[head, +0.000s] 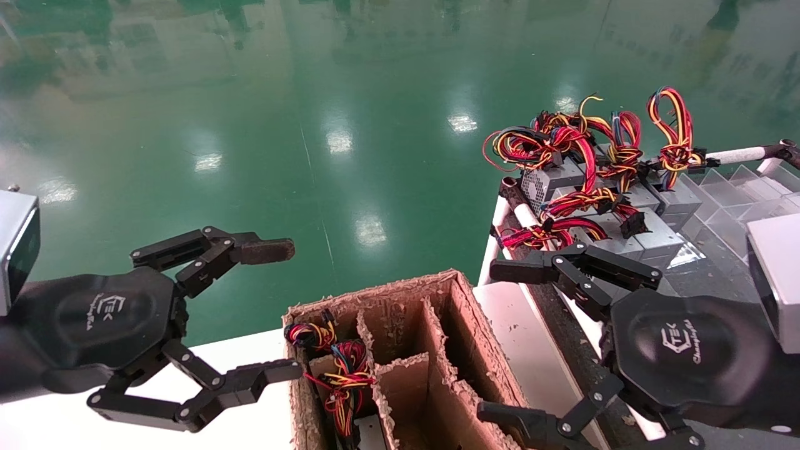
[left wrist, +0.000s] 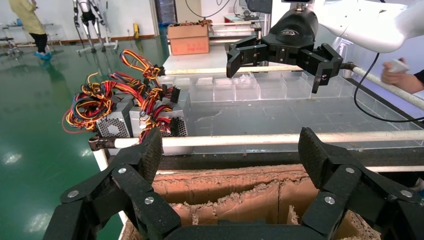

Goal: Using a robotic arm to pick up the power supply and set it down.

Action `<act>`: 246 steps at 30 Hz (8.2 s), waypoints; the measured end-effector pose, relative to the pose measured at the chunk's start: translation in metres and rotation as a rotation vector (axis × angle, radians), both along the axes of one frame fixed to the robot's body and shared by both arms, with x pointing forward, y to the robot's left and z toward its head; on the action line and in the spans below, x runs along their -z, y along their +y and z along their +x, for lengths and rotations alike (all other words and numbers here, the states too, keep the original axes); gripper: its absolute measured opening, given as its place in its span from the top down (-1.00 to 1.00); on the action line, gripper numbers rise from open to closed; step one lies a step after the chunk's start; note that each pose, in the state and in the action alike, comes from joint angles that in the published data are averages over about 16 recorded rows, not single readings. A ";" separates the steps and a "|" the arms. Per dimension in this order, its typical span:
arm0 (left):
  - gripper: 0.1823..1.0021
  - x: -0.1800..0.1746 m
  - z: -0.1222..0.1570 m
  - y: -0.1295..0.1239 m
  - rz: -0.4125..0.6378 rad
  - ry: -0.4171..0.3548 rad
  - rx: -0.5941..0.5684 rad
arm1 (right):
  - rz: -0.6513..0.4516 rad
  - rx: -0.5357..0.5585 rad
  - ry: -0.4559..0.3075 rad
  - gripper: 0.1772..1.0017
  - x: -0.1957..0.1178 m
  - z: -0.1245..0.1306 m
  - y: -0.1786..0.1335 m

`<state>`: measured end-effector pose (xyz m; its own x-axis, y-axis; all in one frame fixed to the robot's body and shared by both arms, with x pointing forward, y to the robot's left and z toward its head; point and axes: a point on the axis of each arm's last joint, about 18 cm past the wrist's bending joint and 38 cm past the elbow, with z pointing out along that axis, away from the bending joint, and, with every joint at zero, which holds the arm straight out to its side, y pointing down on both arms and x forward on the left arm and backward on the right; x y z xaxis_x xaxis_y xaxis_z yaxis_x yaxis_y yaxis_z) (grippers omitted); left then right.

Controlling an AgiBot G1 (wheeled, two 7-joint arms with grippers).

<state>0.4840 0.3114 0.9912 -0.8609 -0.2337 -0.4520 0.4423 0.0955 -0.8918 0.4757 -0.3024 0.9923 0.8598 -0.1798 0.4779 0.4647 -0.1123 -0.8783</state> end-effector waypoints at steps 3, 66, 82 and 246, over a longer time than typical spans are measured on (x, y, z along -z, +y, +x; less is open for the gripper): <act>-0.91 0.000 0.000 0.000 0.000 0.000 0.000 | 0.000 0.000 0.000 -1.00 0.000 0.000 0.000; 0.80 0.000 0.000 0.000 0.000 0.000 0.000 | -0.007 0.081 0.054 -1.00 0.009 0.028 0.006; 0.11 0.000 0.000 0.000 0.000 0.000 0.000 | -0.156 0.175 0.238 -1.00 0.051 0.130 0.096; -1.00 0.000 0.000 0.000 0.000 0.000 0.000 | 0.401 0.900 -0.049 0.88 -0.052 0.074 -0.266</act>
